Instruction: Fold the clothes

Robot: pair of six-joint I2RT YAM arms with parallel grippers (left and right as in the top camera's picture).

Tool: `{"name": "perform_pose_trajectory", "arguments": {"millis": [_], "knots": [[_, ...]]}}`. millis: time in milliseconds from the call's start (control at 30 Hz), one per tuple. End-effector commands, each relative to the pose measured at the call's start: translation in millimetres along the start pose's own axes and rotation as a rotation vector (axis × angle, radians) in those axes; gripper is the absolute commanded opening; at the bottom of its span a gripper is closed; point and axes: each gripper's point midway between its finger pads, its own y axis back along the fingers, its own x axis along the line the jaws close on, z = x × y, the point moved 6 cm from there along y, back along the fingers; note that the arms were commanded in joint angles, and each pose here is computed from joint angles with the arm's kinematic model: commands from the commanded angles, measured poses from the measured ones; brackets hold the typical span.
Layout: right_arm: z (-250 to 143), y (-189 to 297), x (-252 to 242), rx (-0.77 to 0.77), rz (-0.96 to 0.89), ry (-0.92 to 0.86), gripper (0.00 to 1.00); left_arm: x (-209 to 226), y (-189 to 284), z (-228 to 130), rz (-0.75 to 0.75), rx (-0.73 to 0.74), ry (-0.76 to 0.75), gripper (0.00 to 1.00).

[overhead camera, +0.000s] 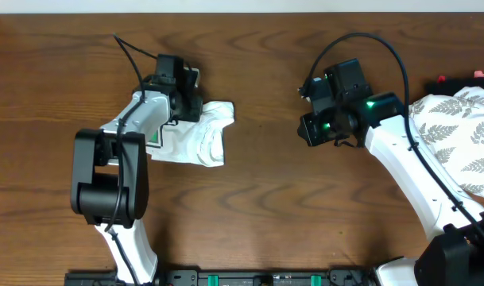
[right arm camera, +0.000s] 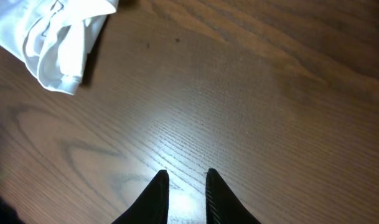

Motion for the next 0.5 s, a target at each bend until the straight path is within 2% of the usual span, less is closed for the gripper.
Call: {"name": "perform_pose_trajectory", "arguments": {"millis": [0,167,333,367,433,467], "knots": [[-2,4,2,-0.003,-0.003,0.015,0.19,-5,-32,-27,-0.074,0.104,0.022,0.46],[-3,4,1,0.000,-0.008,0.015,0.19,-5,-13,-9,-0.070,0.033,0.014,0.55],[-3,4,0,0.003,-0.018,0.014,0.19,-12,47,23,-0.063,-0.133,-0.017,0.69],[-3,4,0,0.003,-0.021,0.014,0.19,-15,68,31,-0.060,-0.182,-0.026,0.73],[-4,4,0,0.004,-0.021,0.014,0.20,-16,97,37,-0.047,-0.240,-0.026,0.98],[-4,4,0,0.004,-0.022,0.014,0.19,-15,110,37,-0.029,-0.256,-0.011,0.98]]}}
